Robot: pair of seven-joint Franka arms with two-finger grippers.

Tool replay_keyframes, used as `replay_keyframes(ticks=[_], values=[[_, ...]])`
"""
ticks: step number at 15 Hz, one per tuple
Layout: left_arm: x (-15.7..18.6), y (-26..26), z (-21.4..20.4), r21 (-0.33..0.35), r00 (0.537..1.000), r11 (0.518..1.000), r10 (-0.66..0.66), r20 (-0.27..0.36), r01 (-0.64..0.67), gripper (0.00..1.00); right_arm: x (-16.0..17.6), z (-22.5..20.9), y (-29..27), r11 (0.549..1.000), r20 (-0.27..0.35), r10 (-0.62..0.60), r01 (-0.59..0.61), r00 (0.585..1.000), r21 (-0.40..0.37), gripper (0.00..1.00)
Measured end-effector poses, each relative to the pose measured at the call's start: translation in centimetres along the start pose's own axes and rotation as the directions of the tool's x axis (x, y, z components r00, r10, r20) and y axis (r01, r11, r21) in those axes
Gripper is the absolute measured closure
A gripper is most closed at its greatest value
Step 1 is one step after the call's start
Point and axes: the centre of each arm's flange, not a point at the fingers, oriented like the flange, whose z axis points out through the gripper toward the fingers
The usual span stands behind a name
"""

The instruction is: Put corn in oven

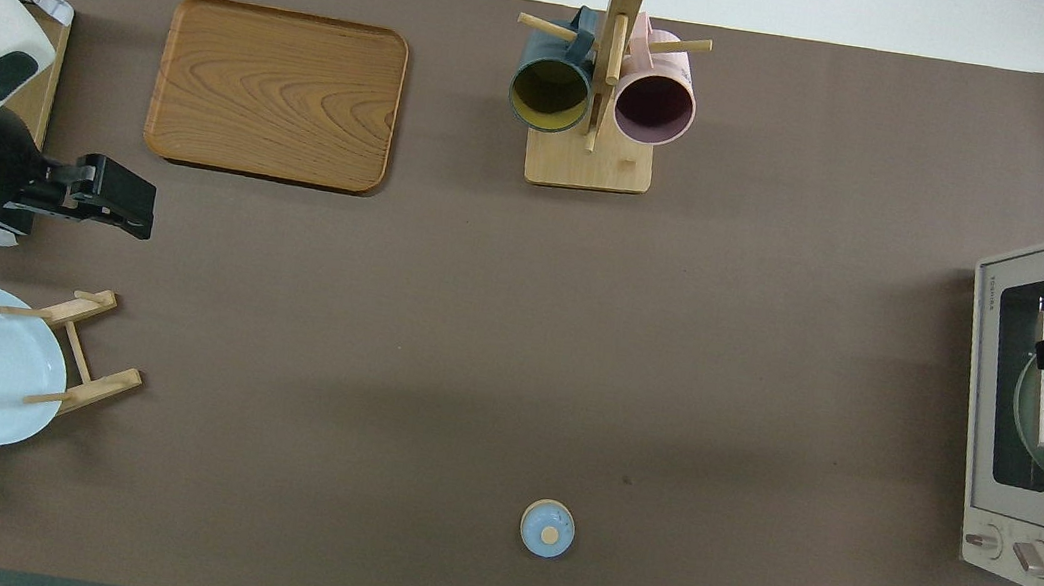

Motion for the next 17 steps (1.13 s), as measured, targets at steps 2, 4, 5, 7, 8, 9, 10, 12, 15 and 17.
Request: replay_keyframes(ticks=[2, 4, 5, 7, 8, 9, 10, 12, 15, 17], values=[[0.0, 0.0, 0.0, 0.0, 1.0, 1.0, 0.0, 0.0, 0.0, 0.0, -0.07, -0.09, 0.04, 1.0, -0.002, 0.001, -0.001, 1.0, 0.0, 0.0], [0.0, 0.0, 0.0, 0.0, 1.0, 1.0, 0.0, 0.0, 0.0, 0.0, -0.11, -0.13, 0.1, 1.0, -0.003, 0.002, -0.002, 1.0, 0.0, 0.0], [0.0, 0.0, 0.0, 0.0, 1.0, 1.0, 0.0, 0.0, 0.0, 0.0, -0.1, -0.15, 0.16, 1.0, -0.004, 0.003, -0.003, 1.0, 0.001, 0.0], [0.0, 0.0, 0.0, 0.0, 1.0, 1.0, 0.0, 0.0, 0.0, 0.0, 0.11, -0.35, 0.27, 1.0, -0.025, 0.005, -0.005, 1.0, 0.0, 0.0], [0.0, 0.0, 0.0, 0.0, 1.0, 1.0, 0.0, 0.0, 0.0, 0.0, 0.21, -0.44, 0.29, 1.0, -0.035, 0.005, -0.005, 0.999, 0.0, 0.0], [0.0, 0.0, 0.0, 0.0, 1.0, 1.0, 0.0, 0.0, 0.0, 0.0, 0.28, -0.49, 0.29, 1.0, -0.041, 0.005, -0.005, 0.999, 0.0, 0.0], [0.0, 0.0, 0.0, 0.0, 1.0, 1.0, 0.0, 0.0, 0.0, 0.0, 0.33, -0.55, 0.29, 1.0, -0.047, 0.005, -0.005, 0.999, 0.0, 0.0], [0.0, 0.0, 0.0, 0.0, 1.0, 1.0, 0.0, 0.0, 0.0, 0.0, 0.47, -0.67, 0.29, 1.0, -0.06, 0.005, -0.005, 0.998, -0.001, 0.0], [0.0, 0.0, 0.0, 0.0, 1.0, 1.0, 0.0, 0.0, 0.0, 0.0, 0.5, -0.7, 0.25, 1.0, -0.063, 0.004, -0.004, 0.998, -0.001, 0.0], [0.0, 0.0, 0.0, 0.0, 1.0, 1.0, 0.0, 0.0, 0.0, 0.0, 0.5, -0.7, 0.25, 1.0, -0.063, 0.004, -0.004, 0.998, -0.001, 0.0]])
